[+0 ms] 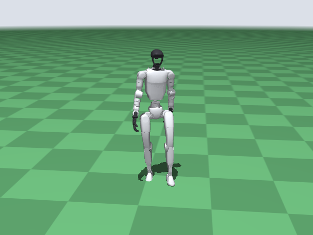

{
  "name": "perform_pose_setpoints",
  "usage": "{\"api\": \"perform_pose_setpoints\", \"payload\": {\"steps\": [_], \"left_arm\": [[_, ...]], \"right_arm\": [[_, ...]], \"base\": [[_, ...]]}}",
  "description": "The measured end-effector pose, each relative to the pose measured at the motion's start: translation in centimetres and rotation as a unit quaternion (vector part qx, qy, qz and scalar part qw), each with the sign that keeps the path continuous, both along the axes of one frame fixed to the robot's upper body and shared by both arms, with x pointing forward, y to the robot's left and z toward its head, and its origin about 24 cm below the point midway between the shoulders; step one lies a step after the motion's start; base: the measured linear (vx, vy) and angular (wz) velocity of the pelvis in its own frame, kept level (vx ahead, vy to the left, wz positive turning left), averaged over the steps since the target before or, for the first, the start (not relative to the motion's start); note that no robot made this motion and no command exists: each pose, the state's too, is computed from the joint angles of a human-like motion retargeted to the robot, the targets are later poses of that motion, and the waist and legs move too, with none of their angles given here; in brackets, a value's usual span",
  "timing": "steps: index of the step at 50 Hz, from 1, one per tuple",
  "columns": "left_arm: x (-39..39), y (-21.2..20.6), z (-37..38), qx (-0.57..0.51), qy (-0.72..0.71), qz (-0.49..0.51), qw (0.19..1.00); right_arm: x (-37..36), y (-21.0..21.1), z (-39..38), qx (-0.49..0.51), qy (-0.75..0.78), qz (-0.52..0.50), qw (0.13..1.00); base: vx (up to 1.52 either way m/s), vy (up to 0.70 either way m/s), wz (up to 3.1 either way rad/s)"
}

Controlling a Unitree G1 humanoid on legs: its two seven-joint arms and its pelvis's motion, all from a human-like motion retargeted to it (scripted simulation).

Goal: Walk run

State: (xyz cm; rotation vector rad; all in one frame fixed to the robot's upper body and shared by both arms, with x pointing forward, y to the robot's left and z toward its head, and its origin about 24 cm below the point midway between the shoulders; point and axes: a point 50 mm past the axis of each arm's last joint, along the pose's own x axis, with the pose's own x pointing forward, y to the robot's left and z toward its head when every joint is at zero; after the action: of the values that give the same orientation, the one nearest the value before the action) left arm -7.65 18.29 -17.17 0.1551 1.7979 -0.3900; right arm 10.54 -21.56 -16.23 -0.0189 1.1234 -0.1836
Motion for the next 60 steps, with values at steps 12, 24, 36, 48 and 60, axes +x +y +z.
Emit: {"api": "perform_pose_setpoints", "payload": {"steps": [12,24,36,48,60], "left_arm": [[6.3,1.3,-0.7,0.012,-0.077,-0.082,0.994],[14.0,3.2,0.0,0.068,-0.257,-0.028,0.964],[12.0,2.3,-0.3,0.075,-0.252,0.021,0.965],[6.4,0.2,-0.8,0.044,-0.146,0.035,0.988],[6.9,0.8,-0.8,0.038,-0.146,0.031,0.988]], "right_arm": [[-3.1,1.9,-1.0,0.024,0.051,0.03,0.998],[-8.7,1.3,-1.6,0.036,0.144,0.001,0.989],[-12.8,2.0,-1.6,0.069,0.21,-0.03,0.975],[-12.2,1.9,-1.6,0.064,0.194,-0.032,0.978],[-11.3,2.0,-1.7,0.066,0.176,-0.031,0.982]], "base": [[0.5,0.12,-0.44],[0.35,0.1,-0.26],[0.26,-0.02,0.08],[0.12,-0.03,0.19],[0.02,-0.01,0.08]]}}
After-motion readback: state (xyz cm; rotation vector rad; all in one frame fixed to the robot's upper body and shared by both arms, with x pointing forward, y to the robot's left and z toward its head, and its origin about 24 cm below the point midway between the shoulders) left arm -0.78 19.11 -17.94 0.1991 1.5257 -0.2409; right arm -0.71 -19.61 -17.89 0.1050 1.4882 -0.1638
